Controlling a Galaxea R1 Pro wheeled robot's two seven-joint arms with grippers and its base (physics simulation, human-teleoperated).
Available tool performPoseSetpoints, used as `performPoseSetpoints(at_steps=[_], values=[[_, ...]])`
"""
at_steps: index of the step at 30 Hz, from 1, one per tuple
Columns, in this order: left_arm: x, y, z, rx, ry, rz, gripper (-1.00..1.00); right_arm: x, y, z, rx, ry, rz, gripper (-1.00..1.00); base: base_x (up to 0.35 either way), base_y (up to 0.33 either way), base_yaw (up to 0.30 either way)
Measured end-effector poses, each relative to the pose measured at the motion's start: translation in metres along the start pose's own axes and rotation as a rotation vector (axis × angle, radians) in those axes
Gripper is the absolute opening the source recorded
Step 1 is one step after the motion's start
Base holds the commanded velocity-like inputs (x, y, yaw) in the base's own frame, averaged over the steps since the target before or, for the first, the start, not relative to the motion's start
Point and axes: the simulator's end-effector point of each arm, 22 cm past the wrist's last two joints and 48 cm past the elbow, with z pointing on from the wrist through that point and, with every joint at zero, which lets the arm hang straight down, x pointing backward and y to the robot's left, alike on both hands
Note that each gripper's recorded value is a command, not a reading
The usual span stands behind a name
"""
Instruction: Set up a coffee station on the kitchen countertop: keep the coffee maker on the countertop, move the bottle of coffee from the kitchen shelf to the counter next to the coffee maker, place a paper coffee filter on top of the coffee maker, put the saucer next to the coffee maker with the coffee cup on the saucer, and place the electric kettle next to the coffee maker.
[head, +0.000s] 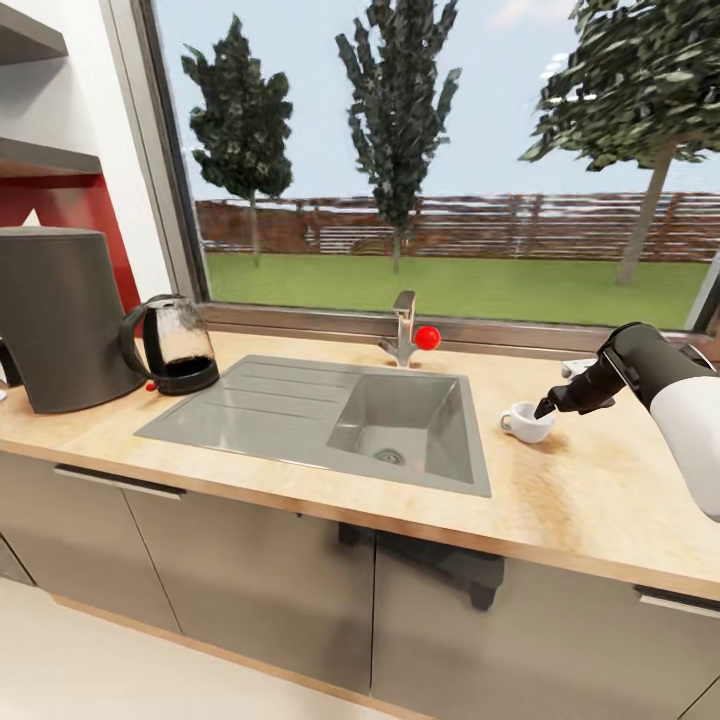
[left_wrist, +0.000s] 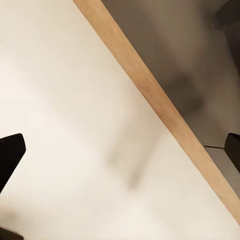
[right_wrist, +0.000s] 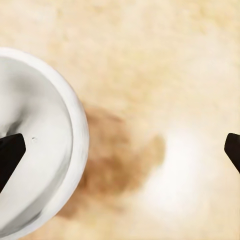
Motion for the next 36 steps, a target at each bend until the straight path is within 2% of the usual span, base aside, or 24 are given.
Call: performPoseSetpoints(at_steps=[36], values=[[0.005,0.005,0.001,-0.010,0.011,-0.001,1.00,0.002,0.001,0.010,-0.004,0.014,0.001,1.00,0.000,0.000,0.000]])
